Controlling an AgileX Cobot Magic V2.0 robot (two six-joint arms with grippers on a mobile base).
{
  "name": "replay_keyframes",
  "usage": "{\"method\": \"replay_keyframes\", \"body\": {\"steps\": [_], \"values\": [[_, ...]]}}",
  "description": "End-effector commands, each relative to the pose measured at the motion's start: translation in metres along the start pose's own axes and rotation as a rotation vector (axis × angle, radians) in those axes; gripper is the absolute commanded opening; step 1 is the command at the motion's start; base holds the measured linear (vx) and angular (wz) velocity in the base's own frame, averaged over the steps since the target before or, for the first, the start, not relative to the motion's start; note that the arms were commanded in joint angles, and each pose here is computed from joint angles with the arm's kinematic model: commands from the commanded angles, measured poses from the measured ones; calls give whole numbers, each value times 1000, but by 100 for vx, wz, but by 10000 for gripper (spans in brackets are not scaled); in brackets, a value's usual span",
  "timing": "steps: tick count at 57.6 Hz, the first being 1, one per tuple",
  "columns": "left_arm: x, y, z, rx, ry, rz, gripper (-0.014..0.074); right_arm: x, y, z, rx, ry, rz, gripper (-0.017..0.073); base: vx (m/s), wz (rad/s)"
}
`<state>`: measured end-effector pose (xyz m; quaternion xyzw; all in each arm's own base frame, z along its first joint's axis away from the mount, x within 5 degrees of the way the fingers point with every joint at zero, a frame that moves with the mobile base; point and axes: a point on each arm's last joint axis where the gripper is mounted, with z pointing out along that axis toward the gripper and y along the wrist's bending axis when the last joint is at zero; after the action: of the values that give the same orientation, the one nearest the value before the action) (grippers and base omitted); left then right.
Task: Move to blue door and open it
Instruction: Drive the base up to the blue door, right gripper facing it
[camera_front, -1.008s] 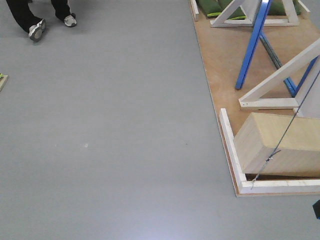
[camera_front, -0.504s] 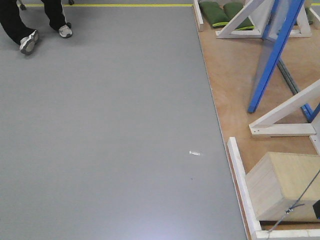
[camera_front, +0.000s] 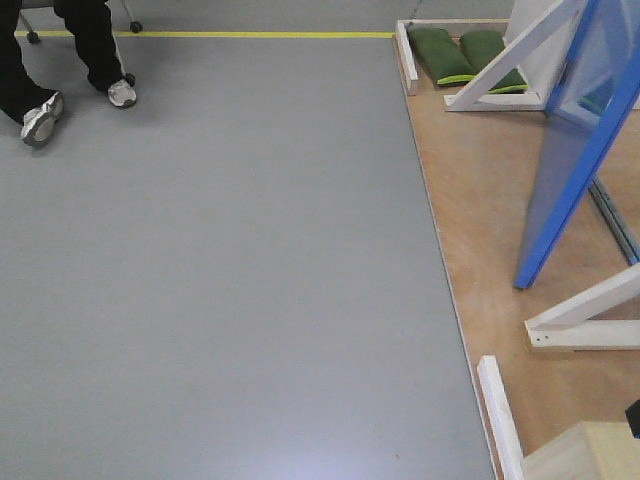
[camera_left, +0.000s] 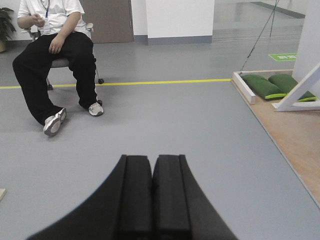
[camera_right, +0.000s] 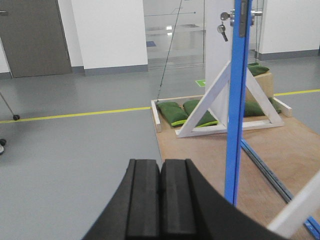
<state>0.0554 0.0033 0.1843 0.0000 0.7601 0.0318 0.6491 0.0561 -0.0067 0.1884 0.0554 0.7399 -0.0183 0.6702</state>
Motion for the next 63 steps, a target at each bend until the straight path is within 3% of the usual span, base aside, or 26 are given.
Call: {"method": "replay_keyframes", "body": {"steps": [1,63], "values": [[-17,0,-4,3,-125,-10,73,-7,2,-2,-18,-93,-19,11,48,5],[-17,0,-4,3,-125,-10,73,-7,2,-2,-17,-94,-19,11,42,0]]}}
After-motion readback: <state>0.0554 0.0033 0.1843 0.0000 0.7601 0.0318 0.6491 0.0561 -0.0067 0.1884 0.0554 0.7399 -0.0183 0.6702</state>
